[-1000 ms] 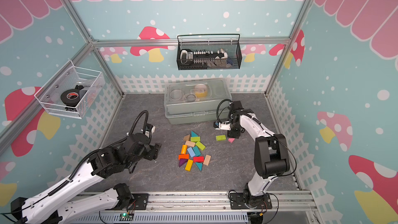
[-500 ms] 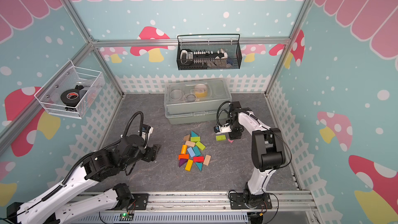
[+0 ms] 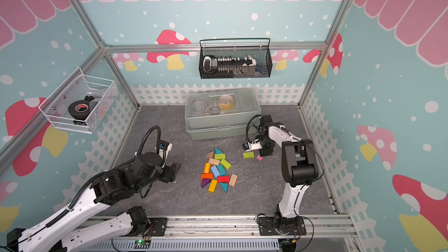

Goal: Assemble a piece of candy with building blocks
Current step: Assemble the building block at the center of the board.

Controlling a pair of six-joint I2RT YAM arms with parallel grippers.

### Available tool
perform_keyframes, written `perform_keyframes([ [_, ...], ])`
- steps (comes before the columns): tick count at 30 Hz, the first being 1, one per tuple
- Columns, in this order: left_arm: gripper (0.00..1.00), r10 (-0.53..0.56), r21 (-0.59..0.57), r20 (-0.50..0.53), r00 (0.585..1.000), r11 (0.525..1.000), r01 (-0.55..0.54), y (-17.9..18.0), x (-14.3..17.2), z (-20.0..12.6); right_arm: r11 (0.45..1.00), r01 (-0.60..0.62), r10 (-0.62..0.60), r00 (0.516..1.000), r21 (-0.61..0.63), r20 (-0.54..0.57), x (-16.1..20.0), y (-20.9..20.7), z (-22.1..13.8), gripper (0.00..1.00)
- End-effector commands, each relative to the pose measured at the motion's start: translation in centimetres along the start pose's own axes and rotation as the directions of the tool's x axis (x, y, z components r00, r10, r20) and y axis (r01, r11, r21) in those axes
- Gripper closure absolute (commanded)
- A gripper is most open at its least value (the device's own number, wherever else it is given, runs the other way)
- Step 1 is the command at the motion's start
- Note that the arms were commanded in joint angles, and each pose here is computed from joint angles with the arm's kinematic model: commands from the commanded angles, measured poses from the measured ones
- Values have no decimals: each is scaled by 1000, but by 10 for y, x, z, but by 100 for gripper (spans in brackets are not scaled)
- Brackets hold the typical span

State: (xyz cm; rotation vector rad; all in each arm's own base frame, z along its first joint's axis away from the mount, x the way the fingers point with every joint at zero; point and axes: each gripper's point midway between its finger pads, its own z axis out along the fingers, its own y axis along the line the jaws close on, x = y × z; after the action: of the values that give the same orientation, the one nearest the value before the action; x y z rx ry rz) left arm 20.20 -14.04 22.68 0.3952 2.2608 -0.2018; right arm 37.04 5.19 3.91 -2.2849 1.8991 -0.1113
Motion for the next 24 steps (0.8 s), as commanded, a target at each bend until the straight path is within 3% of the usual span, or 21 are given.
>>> perform_keyframes([
  [1,23,19,-11,-5,1000,1000,-19,2,4,1,1000,23,-22,1000,-20,21,0,10,10,25],
  [10,23,12,-8,7,1000,1000,-12,3,3,-2,1000,17,-16,999,-25,42,1,18,-2,27],
  [14,23,7,-3,18,1000,1000,-7,3,1,-4,999,8,-5,999,-46,50,0,23,-2,34],
  [24,23,1,2,29,1000,1000,-1,3,1,-7,998,21,-18,999,-59,47,1,31,0,31],
])
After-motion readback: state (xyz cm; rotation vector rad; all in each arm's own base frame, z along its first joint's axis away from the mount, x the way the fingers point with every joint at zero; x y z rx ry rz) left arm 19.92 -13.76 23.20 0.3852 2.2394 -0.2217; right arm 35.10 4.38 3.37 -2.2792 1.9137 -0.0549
